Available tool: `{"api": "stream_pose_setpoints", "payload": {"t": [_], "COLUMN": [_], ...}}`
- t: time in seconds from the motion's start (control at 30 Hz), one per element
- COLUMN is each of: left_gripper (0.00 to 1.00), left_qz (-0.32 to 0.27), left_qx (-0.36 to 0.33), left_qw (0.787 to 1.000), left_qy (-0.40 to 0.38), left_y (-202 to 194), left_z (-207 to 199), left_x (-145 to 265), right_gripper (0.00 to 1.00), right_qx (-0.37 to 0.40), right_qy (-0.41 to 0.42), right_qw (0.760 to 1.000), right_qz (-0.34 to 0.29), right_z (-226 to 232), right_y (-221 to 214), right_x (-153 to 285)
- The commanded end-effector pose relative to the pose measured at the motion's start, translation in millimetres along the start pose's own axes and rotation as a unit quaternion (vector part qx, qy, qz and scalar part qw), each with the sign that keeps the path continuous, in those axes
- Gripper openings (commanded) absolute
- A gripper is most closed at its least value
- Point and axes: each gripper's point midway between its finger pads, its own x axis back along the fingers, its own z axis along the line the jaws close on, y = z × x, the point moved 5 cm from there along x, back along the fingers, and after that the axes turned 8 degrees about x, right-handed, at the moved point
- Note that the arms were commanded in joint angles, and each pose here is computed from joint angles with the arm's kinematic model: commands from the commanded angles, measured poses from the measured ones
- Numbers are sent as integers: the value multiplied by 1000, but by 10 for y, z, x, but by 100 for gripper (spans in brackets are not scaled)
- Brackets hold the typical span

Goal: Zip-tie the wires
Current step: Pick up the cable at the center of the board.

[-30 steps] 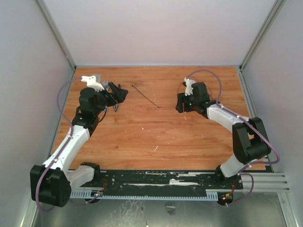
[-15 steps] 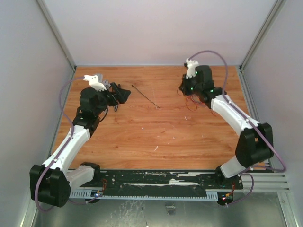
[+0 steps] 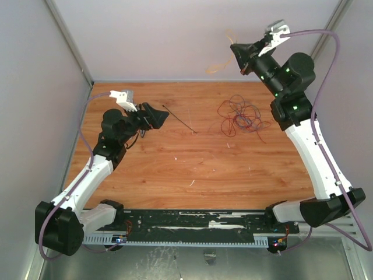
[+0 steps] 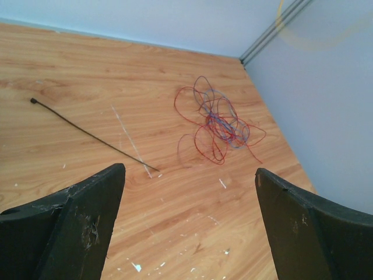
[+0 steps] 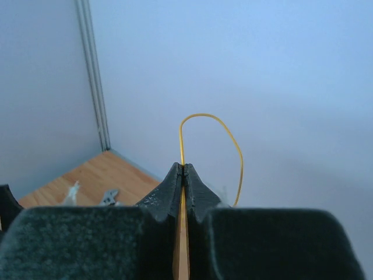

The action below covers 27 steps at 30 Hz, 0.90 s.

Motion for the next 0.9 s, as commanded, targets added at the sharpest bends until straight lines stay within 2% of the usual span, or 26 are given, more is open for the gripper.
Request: {"api": "stream_pose_setpoints", "payload": {"t": [0.0, 0.17, 0.3, 0.43, 0.67, 0.87], "left_gripper": [98, 98, 98, 98, 98, 98], "left_qz": [-18, -22, -29, -32, 22, 69], "left_qx": [-6, 1, 18, 63, 185, 236], "left_qw": [999, 999, 997, 991, 970, 950], "left_qy": [-40, -46, -72, -113, -155, -191], "left_y": [89, 112, 172, 242, 96, -16], "left_z": [-182, -233, -357, -547, -695, -814], "left_x": [-34, -26, 26, 94, 169, 216], "right_gripper": [0, 0, 0, 0, 0, 0], "right_qx": [2, -8, -7, -9, -11, -9], "right_qy": [49, 104, 115, 139, 192, 239], "right_qw": [998, 994, 993, 989, 980, 971], "right_qz": [-25, 12, 37, 50, 40, 27], "right_z": [108, 269, 330, 420, 607, 750], "right_y": [199, 42, -89, -172, -195, -164], "right_x": [-68, 34, 177, 311, 539, 694]}}
